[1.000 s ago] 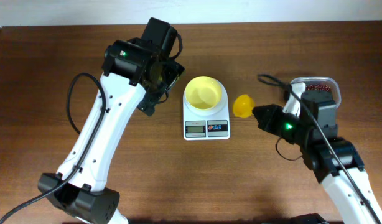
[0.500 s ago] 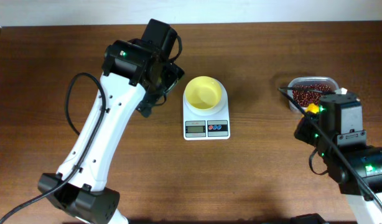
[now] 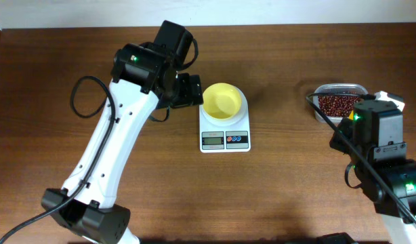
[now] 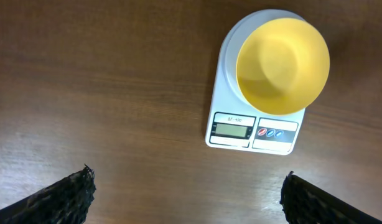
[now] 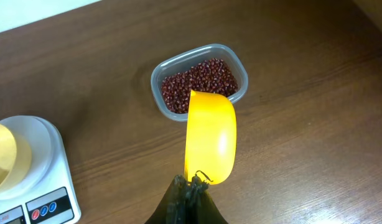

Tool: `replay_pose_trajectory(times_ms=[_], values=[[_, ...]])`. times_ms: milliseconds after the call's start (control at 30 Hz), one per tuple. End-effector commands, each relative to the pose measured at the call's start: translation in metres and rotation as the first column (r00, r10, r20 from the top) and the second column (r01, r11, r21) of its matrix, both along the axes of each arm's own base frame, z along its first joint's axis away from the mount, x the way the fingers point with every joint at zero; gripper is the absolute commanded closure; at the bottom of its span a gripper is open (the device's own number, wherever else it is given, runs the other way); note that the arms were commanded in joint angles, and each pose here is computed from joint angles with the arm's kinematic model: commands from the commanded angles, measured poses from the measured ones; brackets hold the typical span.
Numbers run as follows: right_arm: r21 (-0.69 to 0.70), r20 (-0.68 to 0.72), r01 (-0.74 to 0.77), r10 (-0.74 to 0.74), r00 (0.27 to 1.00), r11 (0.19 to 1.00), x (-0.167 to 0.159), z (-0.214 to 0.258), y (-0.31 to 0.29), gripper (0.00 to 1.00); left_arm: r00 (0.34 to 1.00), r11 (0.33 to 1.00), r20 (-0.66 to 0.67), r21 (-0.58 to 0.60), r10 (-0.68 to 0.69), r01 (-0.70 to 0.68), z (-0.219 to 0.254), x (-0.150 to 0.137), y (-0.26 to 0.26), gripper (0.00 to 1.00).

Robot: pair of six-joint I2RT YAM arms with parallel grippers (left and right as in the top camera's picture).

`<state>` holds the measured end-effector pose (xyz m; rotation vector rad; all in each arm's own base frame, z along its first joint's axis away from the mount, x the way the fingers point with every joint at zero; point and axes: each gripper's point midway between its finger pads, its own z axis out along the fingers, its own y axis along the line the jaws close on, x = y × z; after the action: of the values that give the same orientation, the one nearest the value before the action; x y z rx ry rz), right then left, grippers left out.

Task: Scoop item into bowl and weigh 50g on scale
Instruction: 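Carry the scoop with the right gripper over the red bean container, then move the left gripper over the scale's front button panel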

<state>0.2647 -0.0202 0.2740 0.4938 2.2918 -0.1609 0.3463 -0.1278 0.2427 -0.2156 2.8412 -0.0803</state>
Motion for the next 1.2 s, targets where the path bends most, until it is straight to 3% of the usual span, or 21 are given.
replay_pose_trajectory(times_ms=[0, 300, 667, 733, 767, 933, 1033, 1067, 1167], values=[[-0.012, 0.052, 0.012, -0.011, 0.999, 1.000, 0.001, 0.019, -0.003, 0.96, 0.991, 0.992, 0.037, 0.037, -0.125, 0.123, 0.008, 0.000, -0.006, 0.01], [-0.010, 0.064, 0.012, -0.011, 0.998, 1.000, 0.002, 0.024, -0.003, 0.96, 0.960, 0.966, 0.104, 0.025, -0.259, 0.258, 0.014, -0.005, -0.056, 0.01], [-0.010, 0.063, 0.012, -0.011, 0.998, 1.000, 0.001, 0.024, -0.003, 0.96, 0.957, 0.966, 0.128, 0.017, -0.259, 0.259, 0.016, -0.001, -0.060, 0.02], [-0.010, 0.061, 0.012, -0.011, 0.998, 1.000, 0.001, 0.023, -0.003, 0.96, 0.957, 0.966, 0.128, 0.017, -0.259, 0.259, 0.016, -0.001, -0.060, 0.12], [-0.010, 0.060, 0.012, -0.011, 0.998, 1.000, 0.001, 0.023, -0.003, 0.96, 0.957, 0.966, 0.127, 0.017, -0.259, 0.259, 0.016, -0.001, -0.060, 0.22], [-0.010, 0.060, 0.012, -0.011, 0.998, 1.000, 0.001, 0.023, -0.003, 0.96, 0.957, 0.965, 0.125, 0.017, -0.261, 0.261, 0.016, -0.002, -0.060, 0.87], [-0.010, 0.060, 0.012, -0.011, 0.998, 1.000, 0.001, 0.023, -0.003, 0.96, 0.967, 0.975, 0.123, -0.003, -0.222, 0.224, 0.016, -0.003, -0.063, 1.00], [-0.010, 0.061, 0.012, -0.011, 0.998, 1.000, 0.001, 0.023, -0.003, 0.96, 0.982, 0.987, 0.114, -0.039, -0.150, 0.155, 0.015, -0.007, -0.068, 1.00], [-0.011, 0.060, 0.012, -0.011, 0.998, 1.000, 0.001, 0.023, -0.003, 0.96, 0.986, 0.989, 0.109, -0.064, -0.126, 0.134, 0.008, -0.012, -0.082, 1.00]])
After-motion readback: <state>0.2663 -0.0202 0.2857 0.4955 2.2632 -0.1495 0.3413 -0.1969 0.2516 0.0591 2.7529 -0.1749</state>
